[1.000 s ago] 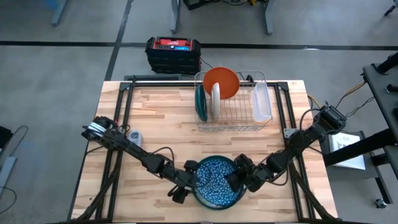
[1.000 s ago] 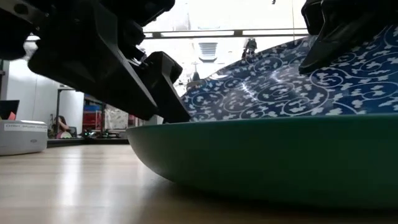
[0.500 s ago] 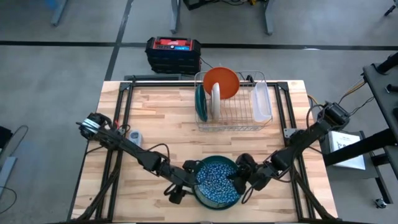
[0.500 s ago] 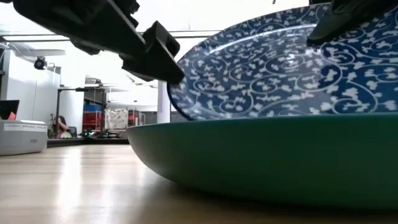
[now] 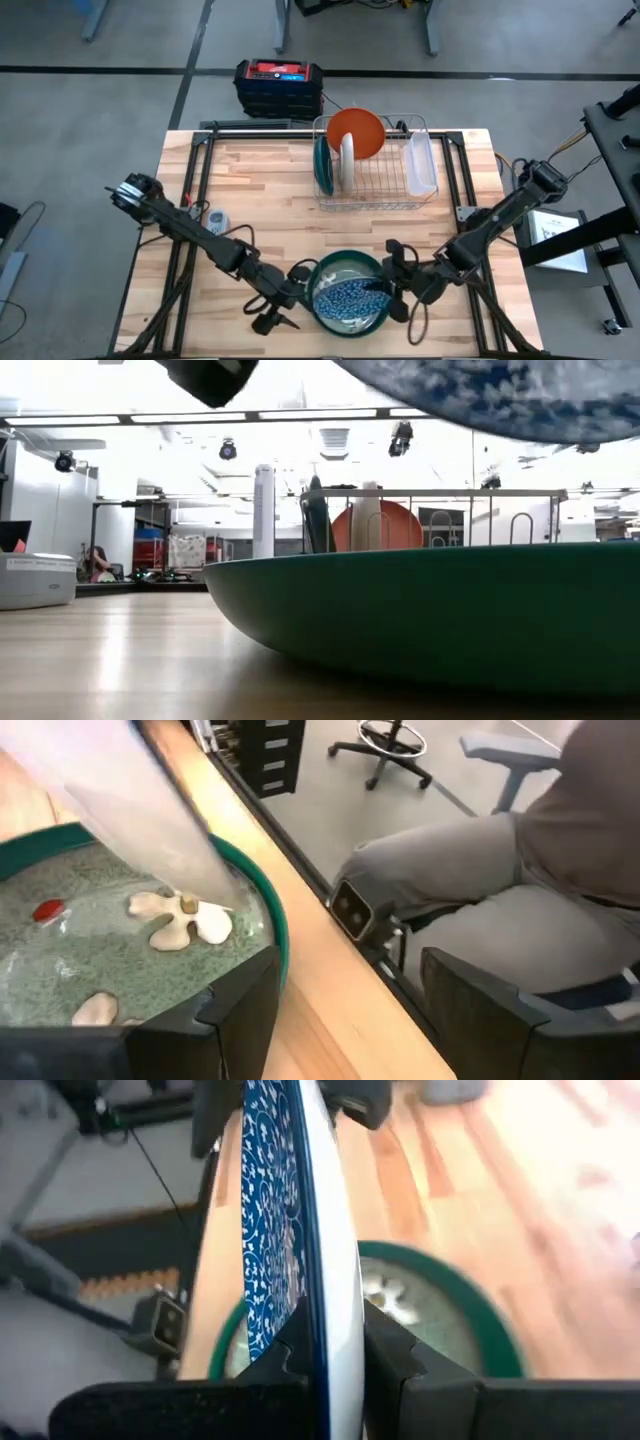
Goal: Sort dishes
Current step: Put the blue patterned plate in the dish rack
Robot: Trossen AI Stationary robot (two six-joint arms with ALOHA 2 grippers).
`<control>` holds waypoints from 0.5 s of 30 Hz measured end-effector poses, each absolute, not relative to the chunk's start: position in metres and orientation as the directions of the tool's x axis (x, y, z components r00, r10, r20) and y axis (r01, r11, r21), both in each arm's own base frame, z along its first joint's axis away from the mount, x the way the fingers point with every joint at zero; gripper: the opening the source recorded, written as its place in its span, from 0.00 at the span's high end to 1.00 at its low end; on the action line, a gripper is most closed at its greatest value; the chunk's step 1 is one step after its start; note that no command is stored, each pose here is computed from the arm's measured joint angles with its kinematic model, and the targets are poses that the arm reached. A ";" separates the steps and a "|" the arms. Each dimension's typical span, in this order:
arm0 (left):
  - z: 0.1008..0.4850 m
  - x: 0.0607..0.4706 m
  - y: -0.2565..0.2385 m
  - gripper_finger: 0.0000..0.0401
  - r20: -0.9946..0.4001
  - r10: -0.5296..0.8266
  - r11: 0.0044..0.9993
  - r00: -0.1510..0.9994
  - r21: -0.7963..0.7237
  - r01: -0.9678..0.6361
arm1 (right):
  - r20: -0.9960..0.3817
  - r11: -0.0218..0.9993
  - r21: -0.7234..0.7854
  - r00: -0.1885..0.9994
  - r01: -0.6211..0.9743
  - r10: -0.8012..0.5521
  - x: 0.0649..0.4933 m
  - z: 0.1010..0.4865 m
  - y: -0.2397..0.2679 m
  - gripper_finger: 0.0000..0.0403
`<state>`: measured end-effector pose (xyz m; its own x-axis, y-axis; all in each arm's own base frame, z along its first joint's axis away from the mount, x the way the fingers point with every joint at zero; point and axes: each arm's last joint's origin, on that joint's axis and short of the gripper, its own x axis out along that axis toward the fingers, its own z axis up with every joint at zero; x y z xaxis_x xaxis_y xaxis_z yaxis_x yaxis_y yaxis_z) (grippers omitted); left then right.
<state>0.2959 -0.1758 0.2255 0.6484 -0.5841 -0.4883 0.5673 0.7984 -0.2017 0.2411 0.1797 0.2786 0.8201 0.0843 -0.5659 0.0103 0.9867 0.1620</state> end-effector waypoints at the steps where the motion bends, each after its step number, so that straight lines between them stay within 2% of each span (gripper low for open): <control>1: 0.229 0.293 -0.175 0.43 -0.490 -0.586 0.795 0.645 -0.198 0.573 | -0.584 0.993 0.118 0.809 -0.006 0.074 0.240 0.286 0.179 0.95; 6: 0.248 0.276 -0.168 0.43 -0.512 -0.591 0.780 0.623 -0.164 0.604 | -0.605 0.989 -0.147 0.793 -0.029 -0.067 0.237 0.330 0.169 0.95; 9: 0.258 0.268 -0.162 0.43 -0.518 -0.582 0.781 0.627 -0.141 0.608 | -0.603 0.935 -0.339 0.787 -0.106 -0.129 0.232 0.355 0.162 0.95; 12: 0.270 0.261 -0.158 0.43 -0.494 -0.585 0.777 0.643 -0.113 0.619 | -0.588 0.808 -0.532 0.797 -0.253 -0.138 0.229 0.379 0.157 0.95; 15: 0.279 0.254 -0.154 0.43 -0.484 -0.588 0.767 0.648 -0.080 0.637 | -0.563 0.614 -0.704 0.807 -0.358 -0.175 0.225 0.397 0.151 0.95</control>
<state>0.2537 -0.1540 0.2788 0.6478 -0.5882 -0.4842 0.6365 0.7671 -0.0803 0.2248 0.1509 0.3968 0.8074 -0.1749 -0.5635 -0.3580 0.6138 -0.7036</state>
